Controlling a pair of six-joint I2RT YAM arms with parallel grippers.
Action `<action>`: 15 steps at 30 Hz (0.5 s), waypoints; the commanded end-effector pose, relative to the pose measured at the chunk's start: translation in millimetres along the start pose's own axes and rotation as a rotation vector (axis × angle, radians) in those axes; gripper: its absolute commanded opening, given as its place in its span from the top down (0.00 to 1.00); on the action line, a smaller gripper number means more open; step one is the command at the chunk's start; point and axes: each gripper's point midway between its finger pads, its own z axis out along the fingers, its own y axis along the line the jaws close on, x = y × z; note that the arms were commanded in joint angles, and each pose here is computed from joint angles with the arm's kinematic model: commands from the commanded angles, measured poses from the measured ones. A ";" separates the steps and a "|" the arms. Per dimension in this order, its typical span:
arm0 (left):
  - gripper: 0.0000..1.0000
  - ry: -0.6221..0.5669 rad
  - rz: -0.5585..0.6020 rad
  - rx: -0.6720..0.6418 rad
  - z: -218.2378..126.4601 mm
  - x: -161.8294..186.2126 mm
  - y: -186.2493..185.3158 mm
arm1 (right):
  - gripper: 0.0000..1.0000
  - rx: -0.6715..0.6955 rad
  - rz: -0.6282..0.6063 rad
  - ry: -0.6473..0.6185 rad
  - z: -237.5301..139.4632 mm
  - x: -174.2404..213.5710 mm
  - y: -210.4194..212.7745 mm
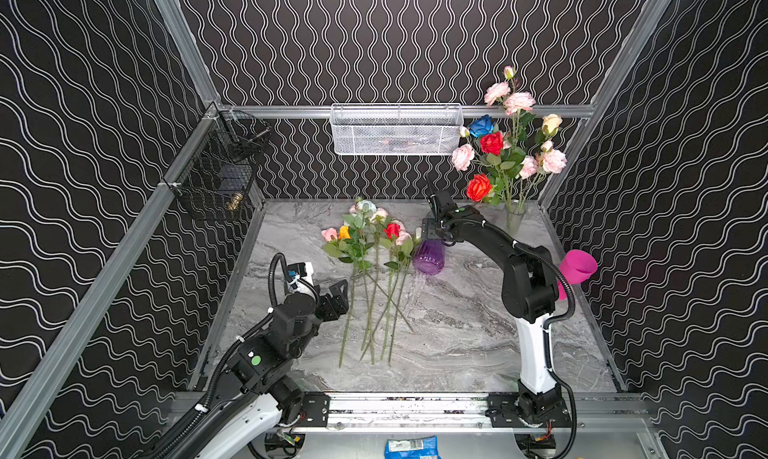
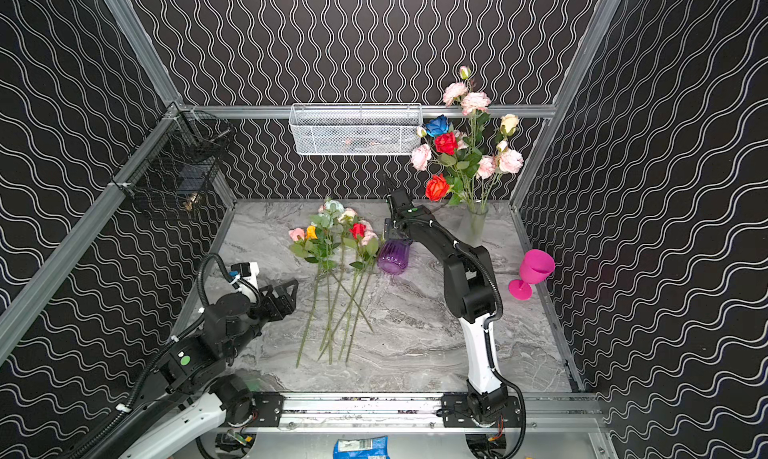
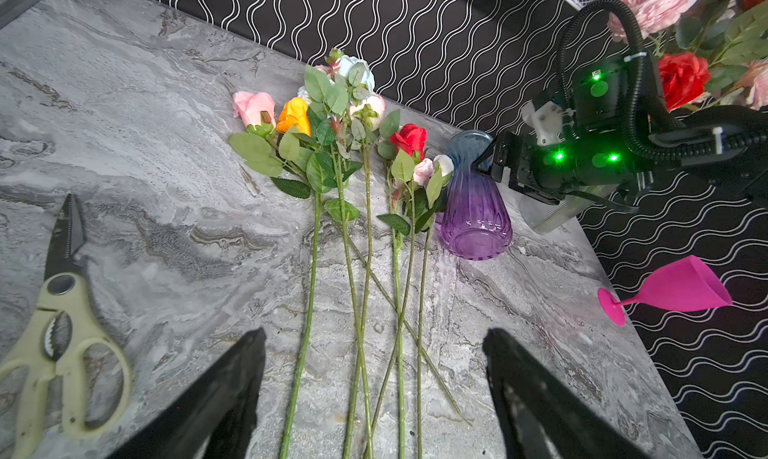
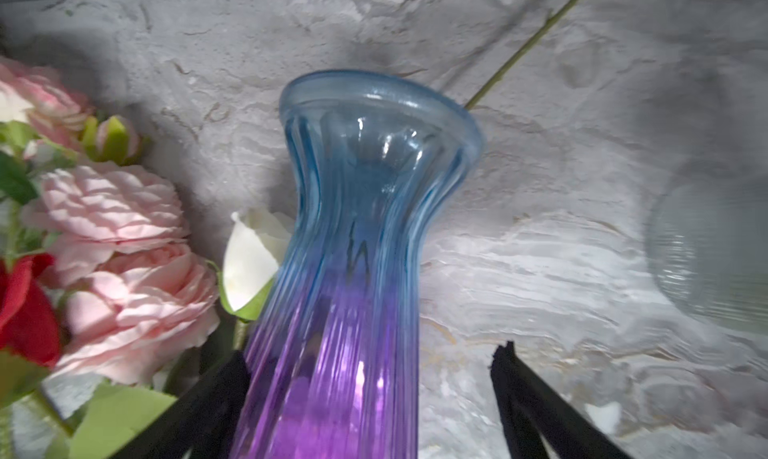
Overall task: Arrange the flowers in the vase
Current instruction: 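Grasp the blue-purple vase body with the right gripper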
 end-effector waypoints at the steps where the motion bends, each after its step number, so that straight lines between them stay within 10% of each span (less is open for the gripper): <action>1: 0.15 -0.027 -0.005 0.028 0.4 -7.8 -7.5 | 0.07 -0.053 0.004 0.065 8.7 15.0 10.2; 15: 0.15 -0.033 0.000 0.020 -1.0 -5.2 -2.5 | 0.29 -0.158 0.024 0.174 1.1 64.3 -1.2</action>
